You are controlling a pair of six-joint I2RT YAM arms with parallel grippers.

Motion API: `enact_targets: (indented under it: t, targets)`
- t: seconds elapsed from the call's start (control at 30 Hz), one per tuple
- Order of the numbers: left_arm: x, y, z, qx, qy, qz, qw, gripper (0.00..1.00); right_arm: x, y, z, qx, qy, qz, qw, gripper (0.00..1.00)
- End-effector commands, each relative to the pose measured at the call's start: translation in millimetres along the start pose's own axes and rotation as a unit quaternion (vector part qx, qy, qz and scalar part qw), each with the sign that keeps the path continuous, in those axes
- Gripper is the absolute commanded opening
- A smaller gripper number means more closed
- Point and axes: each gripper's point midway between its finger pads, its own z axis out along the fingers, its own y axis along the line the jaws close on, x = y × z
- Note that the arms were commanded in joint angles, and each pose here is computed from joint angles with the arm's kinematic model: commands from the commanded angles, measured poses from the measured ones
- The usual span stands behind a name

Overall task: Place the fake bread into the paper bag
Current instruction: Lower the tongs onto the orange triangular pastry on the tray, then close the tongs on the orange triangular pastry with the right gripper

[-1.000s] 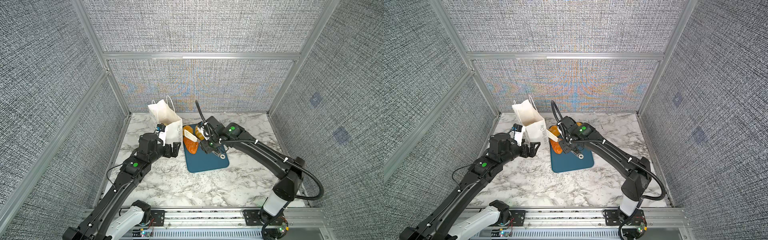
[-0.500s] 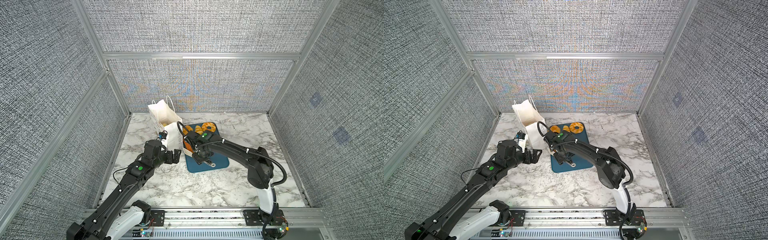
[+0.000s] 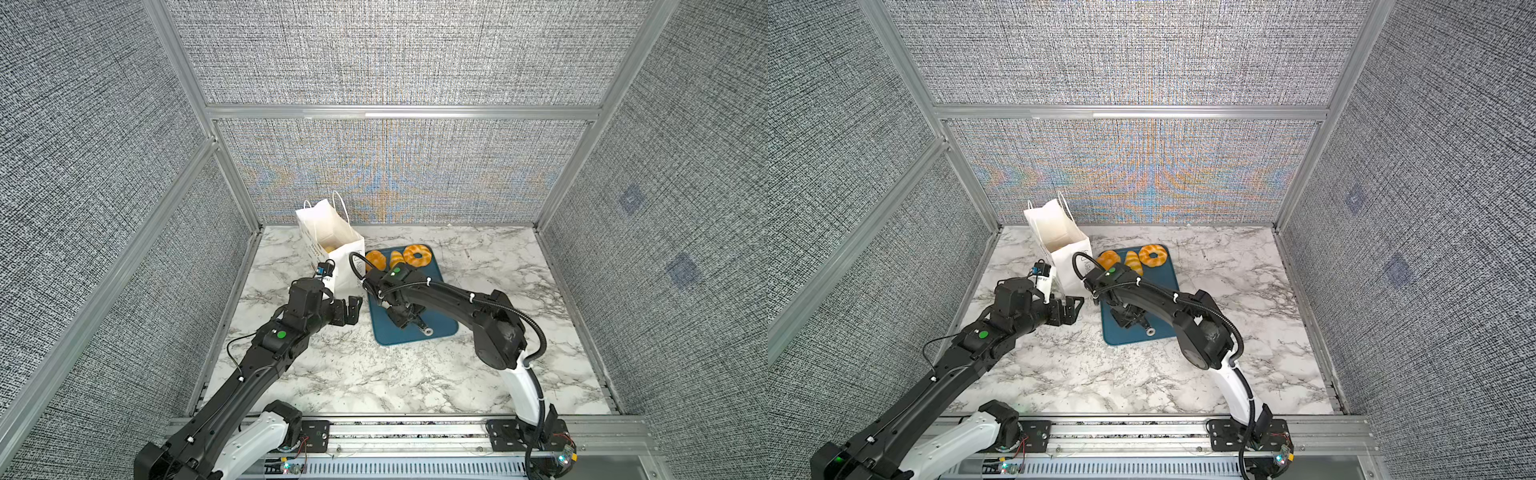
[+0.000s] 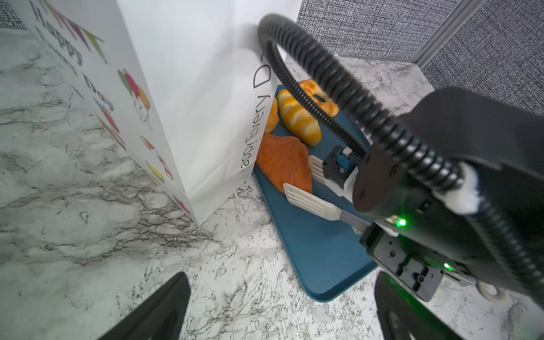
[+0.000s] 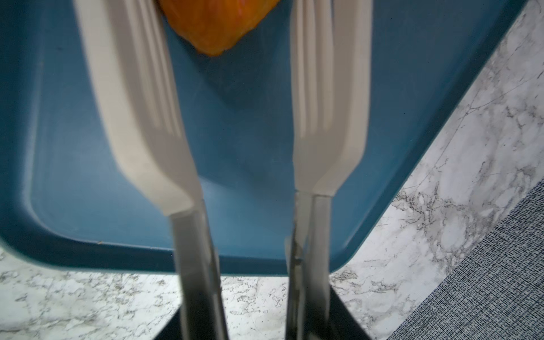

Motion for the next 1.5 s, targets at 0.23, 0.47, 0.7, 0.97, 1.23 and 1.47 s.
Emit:
enact_targets:
  t: [0.23,0.47,0.7,0.97,1.23,1.47]
  targets:
    - [-2.8,1.7,2.1,-0.007,0.002,0.005,1.000,0.99,48.2,-16.9,4.0,0.022,0.035,-0.036,0.999,0.38]
    - [6.2,-2.8,1.3,0.009,0.010,-0.008,1.000,0.99,82.3,-29.8,3.6,0.032,0.037,-0.045,0.998,0.39]
    - [18.1,-6.6,3.1,0.020,0.021,-0.014,0.999,0.99,86.9,-40.3,-0.8,0.056,0.044,-0.017,0.997,0.56]
    - [21.8,-7.2,3.6,0.020,0.025,-0.010,0.999,0.99,67.5,-37.9,-8.8,0.066,0.031,0.022,0.997,0.61]
    - [23.1,-5.5,2.0,0.015,0.022,-0.009,1.000,0.99,62.8,-32.3,0.6,0.070,0.046,0.013,0.996,0.61]
    - [23.5,-3.3,0.6,0.009,0.023,-0.006,1.000,0.99,67.2,-27.5,1.7,0.052,0.059,-0.009,0.997,0.50]
